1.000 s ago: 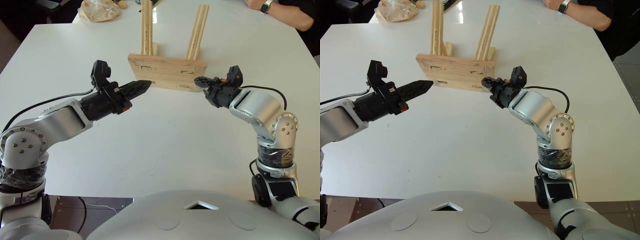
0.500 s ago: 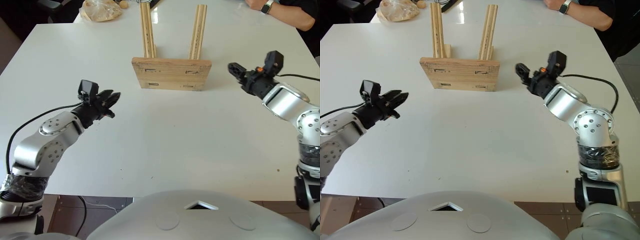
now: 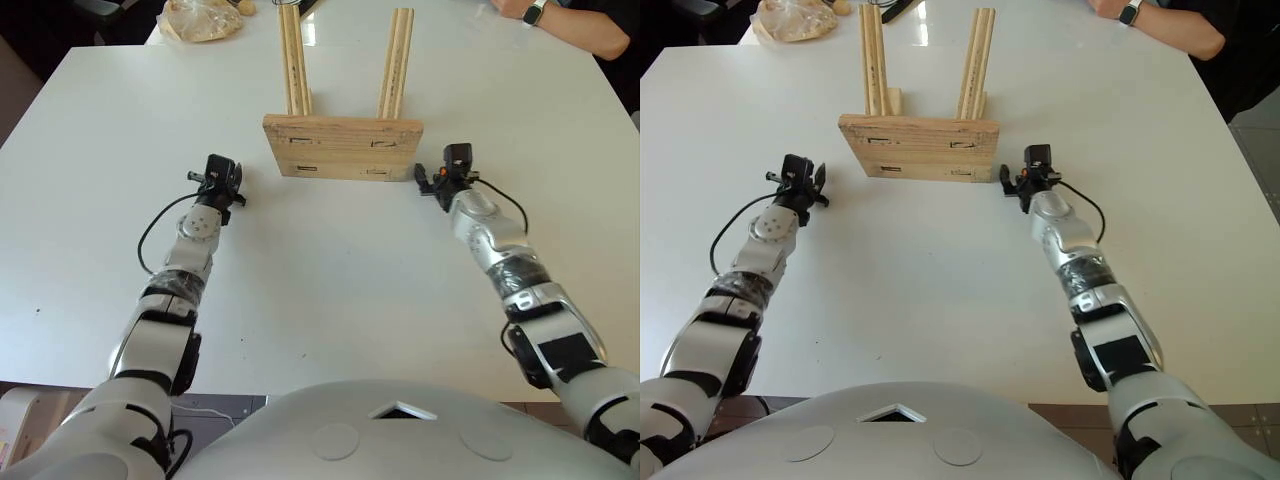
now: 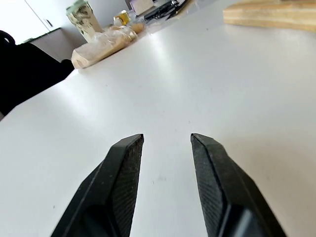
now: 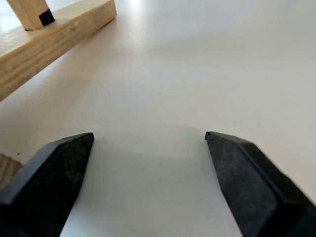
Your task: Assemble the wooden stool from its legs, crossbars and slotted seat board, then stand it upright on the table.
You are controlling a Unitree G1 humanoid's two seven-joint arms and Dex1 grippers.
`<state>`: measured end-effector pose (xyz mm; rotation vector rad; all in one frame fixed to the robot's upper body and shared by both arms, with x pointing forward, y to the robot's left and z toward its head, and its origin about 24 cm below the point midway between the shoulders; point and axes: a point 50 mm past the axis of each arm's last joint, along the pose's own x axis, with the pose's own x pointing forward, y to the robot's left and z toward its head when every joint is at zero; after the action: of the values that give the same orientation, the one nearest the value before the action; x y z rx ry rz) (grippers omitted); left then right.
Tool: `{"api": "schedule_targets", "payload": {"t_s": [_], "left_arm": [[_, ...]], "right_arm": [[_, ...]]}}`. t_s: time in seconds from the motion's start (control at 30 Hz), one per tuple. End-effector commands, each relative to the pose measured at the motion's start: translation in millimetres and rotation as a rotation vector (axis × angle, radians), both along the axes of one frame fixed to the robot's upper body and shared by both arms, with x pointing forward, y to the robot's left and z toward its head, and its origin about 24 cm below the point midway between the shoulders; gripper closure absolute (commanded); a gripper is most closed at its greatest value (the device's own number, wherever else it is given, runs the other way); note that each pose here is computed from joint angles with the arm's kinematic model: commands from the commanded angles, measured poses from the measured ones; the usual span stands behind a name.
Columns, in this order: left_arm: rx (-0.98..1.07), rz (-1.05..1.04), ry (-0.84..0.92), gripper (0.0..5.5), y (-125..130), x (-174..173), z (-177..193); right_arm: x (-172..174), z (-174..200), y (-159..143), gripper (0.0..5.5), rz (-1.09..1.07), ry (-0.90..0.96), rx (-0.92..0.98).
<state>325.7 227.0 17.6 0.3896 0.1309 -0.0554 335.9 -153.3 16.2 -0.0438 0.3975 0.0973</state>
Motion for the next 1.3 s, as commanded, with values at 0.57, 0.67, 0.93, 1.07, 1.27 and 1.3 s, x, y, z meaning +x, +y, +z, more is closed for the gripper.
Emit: {"api": "schedule_targets", "payload": {"t_s": [0.57,0.67,0.93,1.07,1.27,1.3], "left_arm": [[-0.264,-0.335,-0.187,3.73,-49,-70,67],[-0.297,-0.359,-0.2,3.73,-53,-86,84],[-0.285,-0.31,-0.15,3.73,-41,-98,83],[-0.163,-0.238,-0.079,3.73,-23,-90,54],[-0.075,-0.114,-0.035,4.4,-10,-82,16],[-0.071,-0.112,-0.038,4.58,-14,-79,13]], "right_arm": [[-58,65,1,1.3,0.183,-0.233,-0.132],[-67,102,-7,1.3,0.182,-0.331,-0.124],[-72,115,-17,1.3,0.171,-0.357,-0.135],[-70,80,-33,1.3,0.069,-0.275,-0.213],[-60,58,-47,1.78,-0.024,-0.272,-0.233],[-58,55,-46,1.96,-0.023,-0.273,-0.234]]}}
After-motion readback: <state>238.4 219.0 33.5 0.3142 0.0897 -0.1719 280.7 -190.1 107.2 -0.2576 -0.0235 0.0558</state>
